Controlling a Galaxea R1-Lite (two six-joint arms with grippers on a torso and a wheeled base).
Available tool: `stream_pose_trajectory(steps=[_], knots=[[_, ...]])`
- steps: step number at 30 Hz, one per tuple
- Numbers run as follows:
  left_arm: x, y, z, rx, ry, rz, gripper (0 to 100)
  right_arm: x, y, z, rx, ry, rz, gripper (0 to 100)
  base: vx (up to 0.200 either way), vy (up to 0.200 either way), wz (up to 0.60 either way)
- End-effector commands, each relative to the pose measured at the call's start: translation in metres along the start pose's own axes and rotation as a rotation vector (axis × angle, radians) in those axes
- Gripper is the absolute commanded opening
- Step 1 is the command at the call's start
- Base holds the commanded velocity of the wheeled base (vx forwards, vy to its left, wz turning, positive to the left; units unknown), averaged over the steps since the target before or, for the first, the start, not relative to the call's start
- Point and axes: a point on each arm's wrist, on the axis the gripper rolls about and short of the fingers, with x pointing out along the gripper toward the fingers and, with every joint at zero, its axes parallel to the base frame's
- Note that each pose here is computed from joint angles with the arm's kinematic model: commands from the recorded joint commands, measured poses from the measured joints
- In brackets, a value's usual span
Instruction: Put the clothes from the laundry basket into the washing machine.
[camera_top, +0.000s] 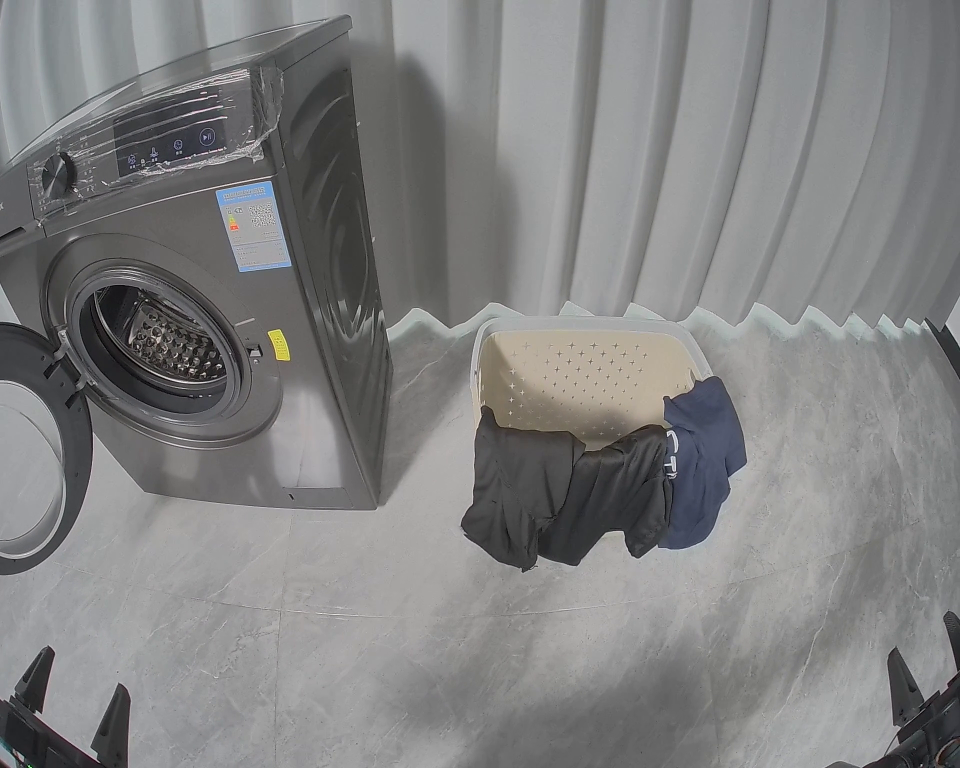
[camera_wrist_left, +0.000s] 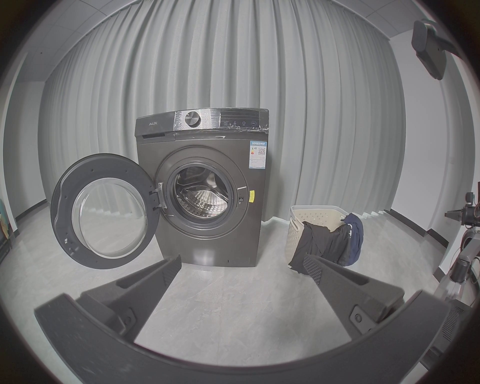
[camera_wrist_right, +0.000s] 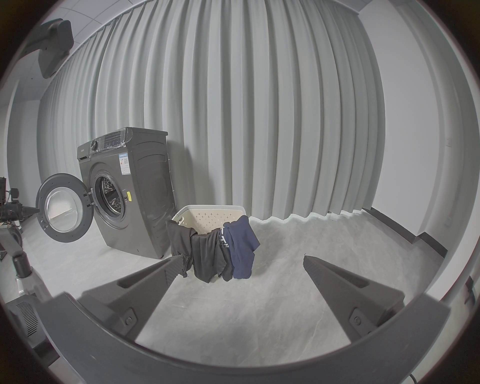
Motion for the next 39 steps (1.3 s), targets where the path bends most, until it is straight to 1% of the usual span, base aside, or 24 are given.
stream_pose_trajectory(steps=[1, 5, 11, 23, 32, 35, 37, 39], knots=[[-0.0003, 0.0002, -0.0044, 0.0, -0.004, 0.001, 100, 0.0002, -0.0001, -0.0048, 0.004, 0.003, 0.002, 100, 0.0, -0.2, 0.0], [-0.0003, 0.0002, -0.0044, 0.001, -0.004, 0.001, 100, 0.0002, 0.0, -0.0048, 0.001, 0.003, 0.001, 100, 0.0, -0.2, 0.0], [-0.0002, 0.0002, -0.0047, 0.013, -0.004, 0.004, 100, 0.0002, -0.0002, -0.0048, 0.004, 0.003, -0.005, 100, 0.0, 0.0, 0.0], [-0.0002, 0.0002, -0.0047, 0.01, -0.004, 0.003, 100, 0.0003, -0.0002, -0.0048, 0.006, 0.005, -0.01, 100, 0.2, 0.0, 0.0], [-0.0003, 0.0002, -0.0043, 0.003, -0.005, 0.001, 100, 0.0002, -0.0002, -0.0048, -0.005, 0.003, -0.008, 100, 0.0, 0.0, 0.0], [-0.0003, 0.0002, -0.0044, 0.003, -0.004, 0.001, 100, 0.0002, -0.0002, -0.0046, -0.005, 0.002, -0.008, 100, 0.0, -0.2, 0.0], [-0.0003, 0.0001, -0.0044, 0.004, -0.004, 0.0, 100, 0.0002, 0.0, -0.0046, -0.017, 0.002, -0.002, 100, 0.0, -0.2, 0.0], [-0.0003, 0.0001, -0.0044, 0.007, -0.004, 0.0, 100, 0.0002, 0.0, -0.0046, -0.019, 0.002, -0.002, 100, 0.0, -0.2, 0.0]])
